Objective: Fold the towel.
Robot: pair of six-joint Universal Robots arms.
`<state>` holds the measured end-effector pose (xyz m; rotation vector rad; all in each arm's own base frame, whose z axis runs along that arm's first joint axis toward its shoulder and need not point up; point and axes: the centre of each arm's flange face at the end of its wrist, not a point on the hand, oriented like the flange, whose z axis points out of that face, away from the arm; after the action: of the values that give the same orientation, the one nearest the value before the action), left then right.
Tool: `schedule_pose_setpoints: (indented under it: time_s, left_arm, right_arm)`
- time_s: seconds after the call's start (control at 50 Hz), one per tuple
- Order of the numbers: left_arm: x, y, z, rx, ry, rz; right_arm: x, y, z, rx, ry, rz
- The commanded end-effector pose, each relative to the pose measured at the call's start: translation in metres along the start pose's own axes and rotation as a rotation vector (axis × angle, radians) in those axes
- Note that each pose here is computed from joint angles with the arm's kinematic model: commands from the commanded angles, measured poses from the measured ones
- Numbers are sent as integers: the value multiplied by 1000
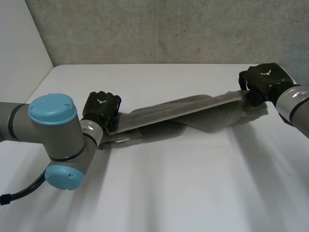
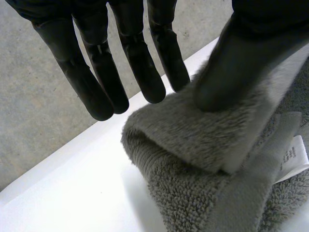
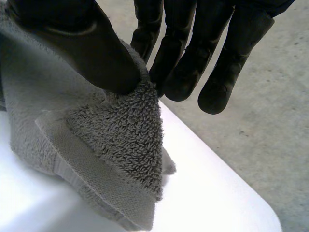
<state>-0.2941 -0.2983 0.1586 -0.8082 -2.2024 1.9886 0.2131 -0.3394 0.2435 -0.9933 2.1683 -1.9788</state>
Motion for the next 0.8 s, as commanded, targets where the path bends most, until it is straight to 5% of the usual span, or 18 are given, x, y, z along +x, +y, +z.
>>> schedule_pose_setpoints:
  time_s: [0.02, 0.34, 0.54, 0.8]
  left_arm:
    - [0, -8, -2, 19, 2, -2]
    - [-13, -42, -49, 61, -2, -7]
    - [19, -25, -93, 16, 104, 25]
    - [46, 15, -57, -56, 143, 42]
  right_arm:
    - [2, 1, 1, 1, 4, -5]
    - [-7, 16, 5, -36, -21, 7]
    - [-6, 16, 6, -34, -18, 4]
    - [-4, 16, 6, -33, -13, 4]
